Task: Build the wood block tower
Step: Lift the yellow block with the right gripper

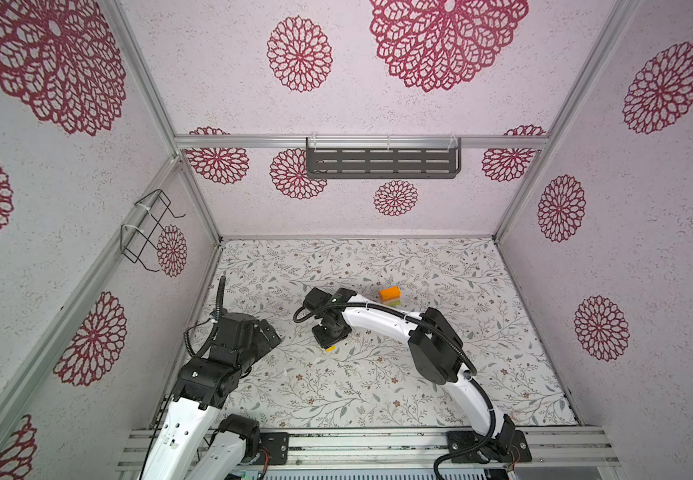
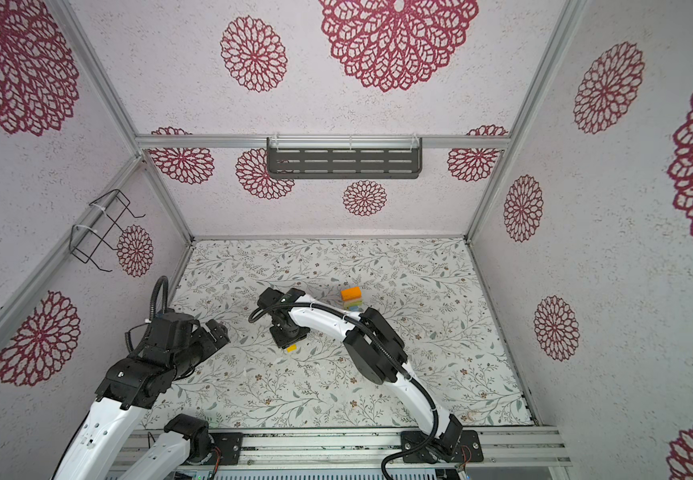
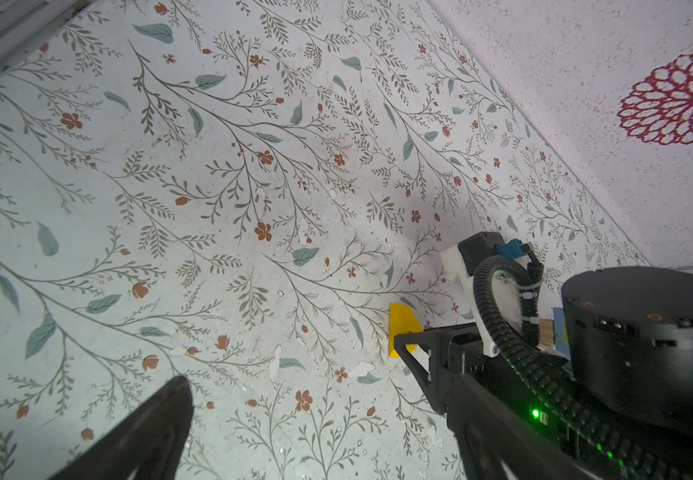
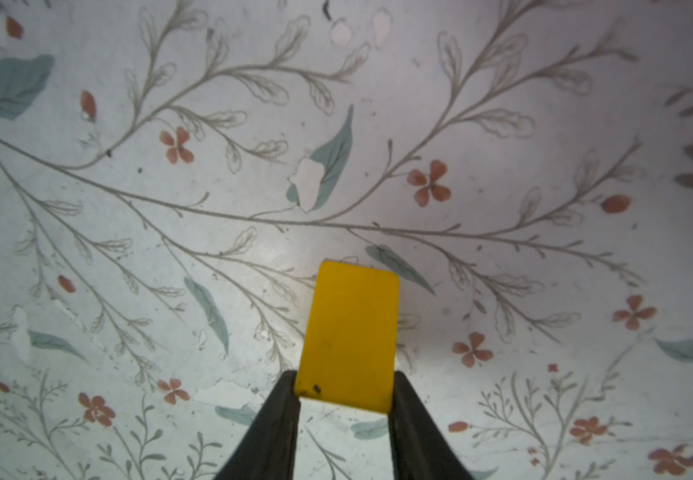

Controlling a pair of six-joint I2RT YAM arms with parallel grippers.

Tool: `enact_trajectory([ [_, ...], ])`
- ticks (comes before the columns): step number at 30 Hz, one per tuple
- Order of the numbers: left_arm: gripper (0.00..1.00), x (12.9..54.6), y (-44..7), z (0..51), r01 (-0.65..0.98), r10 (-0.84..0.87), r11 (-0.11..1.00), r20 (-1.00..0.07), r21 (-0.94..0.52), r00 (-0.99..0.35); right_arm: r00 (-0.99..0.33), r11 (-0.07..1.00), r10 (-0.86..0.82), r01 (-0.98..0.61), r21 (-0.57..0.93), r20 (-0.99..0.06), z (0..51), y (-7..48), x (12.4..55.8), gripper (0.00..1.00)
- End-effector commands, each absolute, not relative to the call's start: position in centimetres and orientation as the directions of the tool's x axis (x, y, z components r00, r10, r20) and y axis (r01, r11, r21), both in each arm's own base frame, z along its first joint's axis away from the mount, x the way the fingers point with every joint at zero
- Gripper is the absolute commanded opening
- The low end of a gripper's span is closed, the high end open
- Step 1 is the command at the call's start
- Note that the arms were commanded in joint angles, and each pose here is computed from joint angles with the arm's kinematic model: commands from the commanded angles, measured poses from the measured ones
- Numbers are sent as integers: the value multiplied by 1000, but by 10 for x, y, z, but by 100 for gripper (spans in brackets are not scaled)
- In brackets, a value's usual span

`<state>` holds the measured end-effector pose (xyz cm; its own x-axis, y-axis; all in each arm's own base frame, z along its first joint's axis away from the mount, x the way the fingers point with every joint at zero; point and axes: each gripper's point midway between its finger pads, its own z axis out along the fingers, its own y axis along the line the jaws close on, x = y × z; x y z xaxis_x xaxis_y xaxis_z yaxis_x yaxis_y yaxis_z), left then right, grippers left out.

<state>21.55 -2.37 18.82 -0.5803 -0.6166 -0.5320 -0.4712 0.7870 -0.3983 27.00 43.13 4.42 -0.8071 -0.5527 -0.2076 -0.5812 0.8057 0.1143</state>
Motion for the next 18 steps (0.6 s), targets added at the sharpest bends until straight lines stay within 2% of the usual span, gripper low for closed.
enact_trajectory([
  [1, 99, 217, -22, 189, -468, -617, 787, -540, -402, -573, -804, 806, -550, -581, 108, -226, 61, 430, 271, 31],
  [4, 99, 217, -22, 189, -464, -611, 791, -543, -398, -576, -799, 806, -547, -583, 98, -251, 77, 429, 274, 26],
  [10, 99, 232, -38, 190, -396, -580, 813, -532, -426, -618, -771, 805, -551, -592, 41, -320, 129, 414, 291, 26],
  [18, 99, 271, -57, 195, -343, -542, 835, -534, -431, -649, -779, 847, -474, -531, 28, -411, 206, 357, 326, 24],
])
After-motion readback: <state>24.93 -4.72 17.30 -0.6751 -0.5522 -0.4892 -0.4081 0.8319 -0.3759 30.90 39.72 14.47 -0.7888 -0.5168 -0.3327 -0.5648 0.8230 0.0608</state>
